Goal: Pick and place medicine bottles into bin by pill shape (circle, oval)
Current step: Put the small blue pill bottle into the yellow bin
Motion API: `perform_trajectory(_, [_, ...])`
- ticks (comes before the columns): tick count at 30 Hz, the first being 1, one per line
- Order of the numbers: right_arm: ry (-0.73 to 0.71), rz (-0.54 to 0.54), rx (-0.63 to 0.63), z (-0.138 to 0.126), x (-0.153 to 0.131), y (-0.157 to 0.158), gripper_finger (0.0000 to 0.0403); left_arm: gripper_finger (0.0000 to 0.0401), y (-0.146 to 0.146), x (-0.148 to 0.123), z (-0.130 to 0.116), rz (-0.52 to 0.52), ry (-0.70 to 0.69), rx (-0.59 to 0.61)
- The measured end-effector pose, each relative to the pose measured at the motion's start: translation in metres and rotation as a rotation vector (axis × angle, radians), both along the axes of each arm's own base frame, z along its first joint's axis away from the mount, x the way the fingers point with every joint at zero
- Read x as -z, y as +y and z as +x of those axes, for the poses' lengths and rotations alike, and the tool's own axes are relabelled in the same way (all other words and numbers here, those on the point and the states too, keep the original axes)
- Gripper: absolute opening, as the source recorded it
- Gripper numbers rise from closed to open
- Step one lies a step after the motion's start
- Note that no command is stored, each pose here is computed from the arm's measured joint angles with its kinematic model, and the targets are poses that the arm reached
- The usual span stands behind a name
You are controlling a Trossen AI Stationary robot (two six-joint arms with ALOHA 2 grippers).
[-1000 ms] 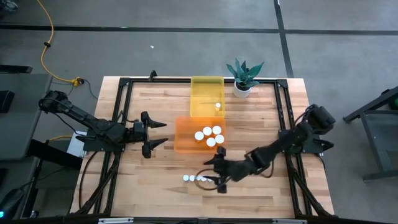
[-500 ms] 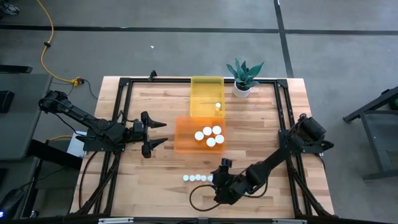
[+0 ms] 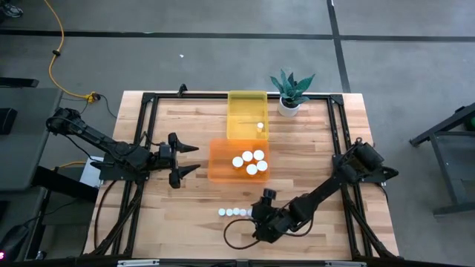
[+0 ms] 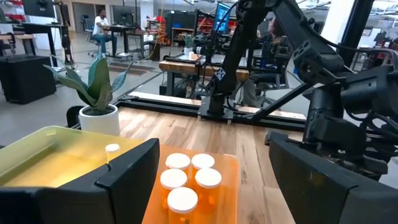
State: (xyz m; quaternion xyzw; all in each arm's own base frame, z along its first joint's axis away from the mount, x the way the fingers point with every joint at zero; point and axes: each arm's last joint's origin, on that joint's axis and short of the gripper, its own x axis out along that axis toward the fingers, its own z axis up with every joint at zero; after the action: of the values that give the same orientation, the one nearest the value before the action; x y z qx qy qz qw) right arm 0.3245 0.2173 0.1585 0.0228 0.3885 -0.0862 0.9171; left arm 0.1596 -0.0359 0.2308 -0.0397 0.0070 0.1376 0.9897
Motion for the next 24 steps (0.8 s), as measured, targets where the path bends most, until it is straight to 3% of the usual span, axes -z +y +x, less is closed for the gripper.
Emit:
perform_trajectory(8, [0.001,0.0,0.0,0.0002,0.0,-0.0003,0.0232,0.0291,0.0,0.0,0.0,0.0,0.0,0.0])
perform_trajectory(18, [0.001,0.003,0.002,0.0004,0.0,-0.0006,0.0162,0.0291,0.0,0.0,0.0,0.0,0.0,0.0])
perform_trajectory(24, [0.009,0.026,-0.013,0.0007,0.0001,0.0003,0.0142,0.0291,0.0,0.0,0.0,0.0,0.0,0.0])
